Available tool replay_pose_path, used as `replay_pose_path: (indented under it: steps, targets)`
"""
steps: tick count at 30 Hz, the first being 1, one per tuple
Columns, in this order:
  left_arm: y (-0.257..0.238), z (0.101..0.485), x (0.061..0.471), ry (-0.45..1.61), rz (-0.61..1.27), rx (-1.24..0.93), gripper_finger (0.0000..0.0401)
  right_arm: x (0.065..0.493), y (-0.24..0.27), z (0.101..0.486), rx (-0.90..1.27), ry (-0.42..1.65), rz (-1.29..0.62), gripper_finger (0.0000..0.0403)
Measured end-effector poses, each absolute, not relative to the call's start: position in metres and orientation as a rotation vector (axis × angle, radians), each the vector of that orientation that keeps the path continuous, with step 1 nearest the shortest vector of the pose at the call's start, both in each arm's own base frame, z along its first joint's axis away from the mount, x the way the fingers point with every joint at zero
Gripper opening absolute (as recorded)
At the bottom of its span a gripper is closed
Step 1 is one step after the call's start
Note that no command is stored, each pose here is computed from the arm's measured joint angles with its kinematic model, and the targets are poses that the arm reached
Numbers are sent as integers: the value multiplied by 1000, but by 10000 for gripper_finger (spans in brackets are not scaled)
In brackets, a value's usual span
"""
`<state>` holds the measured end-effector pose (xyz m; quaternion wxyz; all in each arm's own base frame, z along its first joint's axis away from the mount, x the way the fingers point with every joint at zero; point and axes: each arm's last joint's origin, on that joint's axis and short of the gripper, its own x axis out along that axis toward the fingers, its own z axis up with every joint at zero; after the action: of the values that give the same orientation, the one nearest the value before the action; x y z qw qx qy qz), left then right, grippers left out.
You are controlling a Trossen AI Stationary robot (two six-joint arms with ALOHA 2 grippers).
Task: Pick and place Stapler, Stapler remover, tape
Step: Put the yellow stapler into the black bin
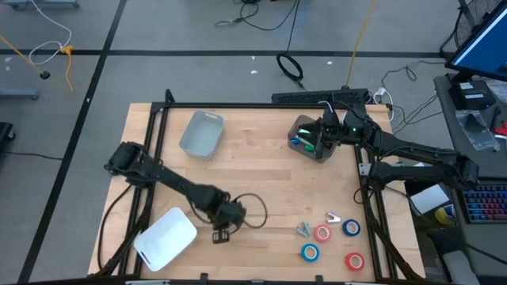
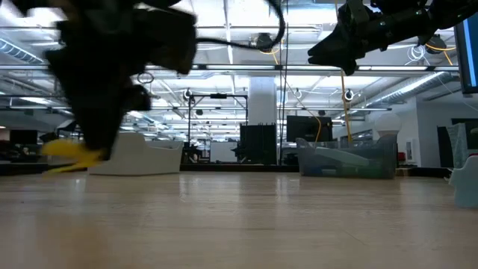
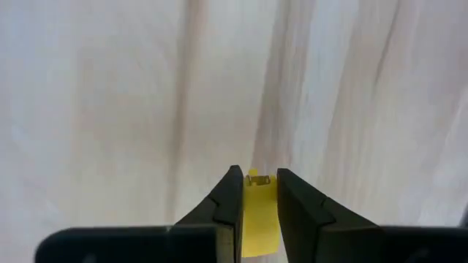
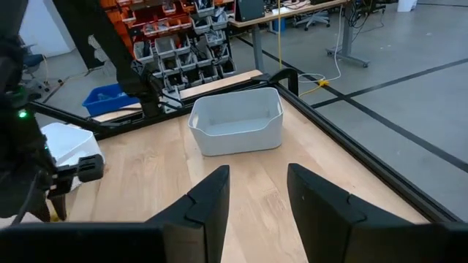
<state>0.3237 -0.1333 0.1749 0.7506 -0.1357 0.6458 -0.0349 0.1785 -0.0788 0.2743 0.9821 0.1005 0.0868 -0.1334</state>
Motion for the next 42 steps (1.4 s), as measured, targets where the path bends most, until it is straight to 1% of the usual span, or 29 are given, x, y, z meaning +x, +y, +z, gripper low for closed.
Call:
replay_pose_path:
  steps: [3,7,11,17,20,23,27,31,34,38,42]
  targets:
    - [-115,193,333,1276,-44,-317,58,179,-78,274,209,175,-246,130]
    - [-86,219,341,1104,15,-353,69,179,-75,275,223,179,-126,130]
    - [-57,248,348,896,47,-381,65,180,-71,275,282,182,-37,130]
    - [-20,290,363,506,85,-410,69,183,-59,263,286,207,29,130]
    - [-4,305,369,341,88,-412,69,190,-52,258,300,141,80,134]
    - [9,316,373,211,95,-416,64,200,-46,256,317,81,129,150]
    - [20,322,373,142,104,-422,68,211,-45,250,316,72,141,188]
    - [21,327,374,103,75,-437,71,219,-50,246,314,45,75,229]
    - [21,327,374,104,72,-442,72,225,-52,246,323,-3,76,252]
    - [21,326,374,107,72,-442,73,229,-53,244,348,-29,84,272]
    - [21,325,374,116,74,-431,73,231,-52,246,365,-26,112,281]
